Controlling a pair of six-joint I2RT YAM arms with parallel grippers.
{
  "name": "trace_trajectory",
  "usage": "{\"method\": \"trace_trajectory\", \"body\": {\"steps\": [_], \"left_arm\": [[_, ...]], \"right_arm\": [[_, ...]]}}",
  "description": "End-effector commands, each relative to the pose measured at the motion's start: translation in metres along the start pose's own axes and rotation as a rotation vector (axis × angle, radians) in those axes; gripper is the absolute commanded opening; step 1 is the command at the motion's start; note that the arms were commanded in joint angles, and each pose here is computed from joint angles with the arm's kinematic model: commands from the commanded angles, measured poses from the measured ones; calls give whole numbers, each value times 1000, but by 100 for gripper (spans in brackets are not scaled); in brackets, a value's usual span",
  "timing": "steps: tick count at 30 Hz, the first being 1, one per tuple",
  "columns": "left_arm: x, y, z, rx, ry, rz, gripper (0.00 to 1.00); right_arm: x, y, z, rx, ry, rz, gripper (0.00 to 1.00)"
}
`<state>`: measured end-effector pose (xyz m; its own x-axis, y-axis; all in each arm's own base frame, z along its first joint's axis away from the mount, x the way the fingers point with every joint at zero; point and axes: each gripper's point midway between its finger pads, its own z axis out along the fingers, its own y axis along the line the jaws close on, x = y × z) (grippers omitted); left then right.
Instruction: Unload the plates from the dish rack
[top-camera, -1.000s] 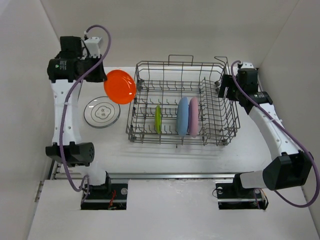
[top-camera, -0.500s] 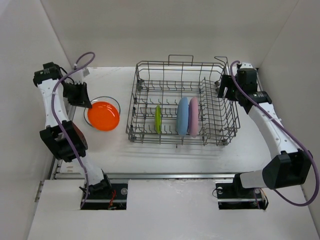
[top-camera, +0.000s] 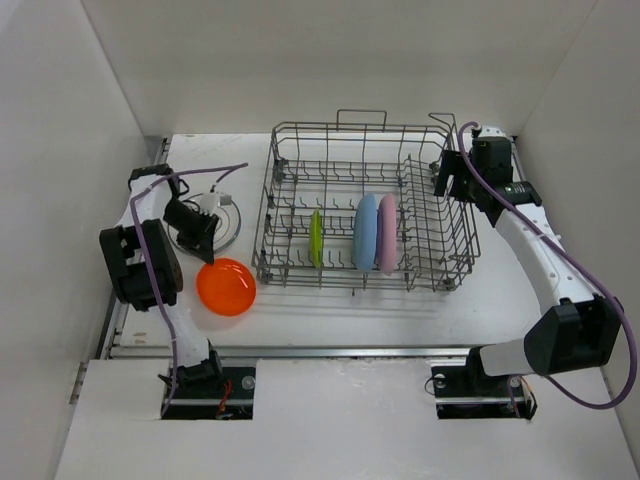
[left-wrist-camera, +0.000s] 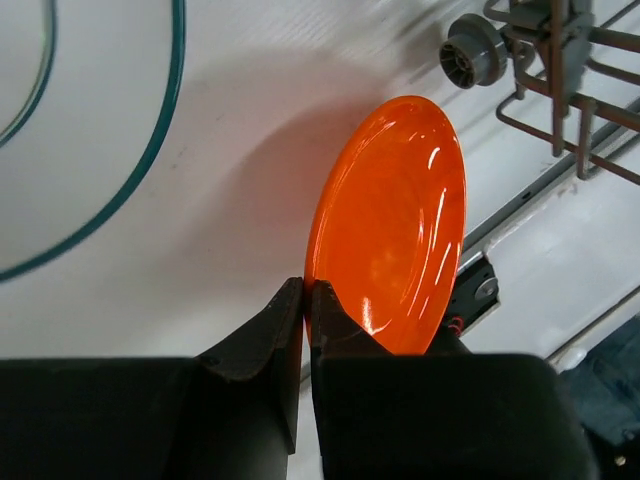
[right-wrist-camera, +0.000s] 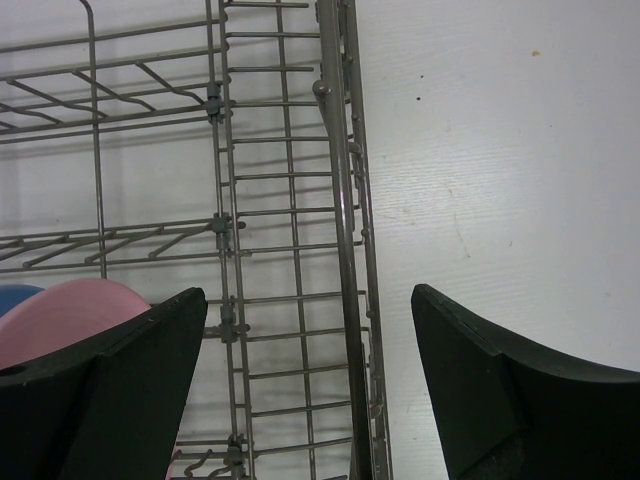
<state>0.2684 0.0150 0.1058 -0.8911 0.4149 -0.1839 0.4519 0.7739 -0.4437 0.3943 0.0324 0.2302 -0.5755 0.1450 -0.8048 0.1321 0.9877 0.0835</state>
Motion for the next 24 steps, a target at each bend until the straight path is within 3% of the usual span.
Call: {"method": "trace_trajectory", "body": {"steps": [1, 5, 14, 19, 24], "left_arm": [[-6, 1, 15, -22, 60, 87, 0], [-13, 13, 20, -103, 86, 100, 0], [-12, 14, 26, -89, 119, 89, 32], [-14, 12, 19, -108, 132, 74, 36], [-70, -28, -39, -106, -101, 114, 37]], "right_arm": [[-9, -1, 1, 1, -35, 6, 89], [-9, -1, 1, 1, -35, 6, 89], [-12, -4, -2, 17, -48, 8, 89], [-27, -2, -8, 10, -83, 6, 89], [-29, -2, -10, 10, -83, 6, 89]]}}
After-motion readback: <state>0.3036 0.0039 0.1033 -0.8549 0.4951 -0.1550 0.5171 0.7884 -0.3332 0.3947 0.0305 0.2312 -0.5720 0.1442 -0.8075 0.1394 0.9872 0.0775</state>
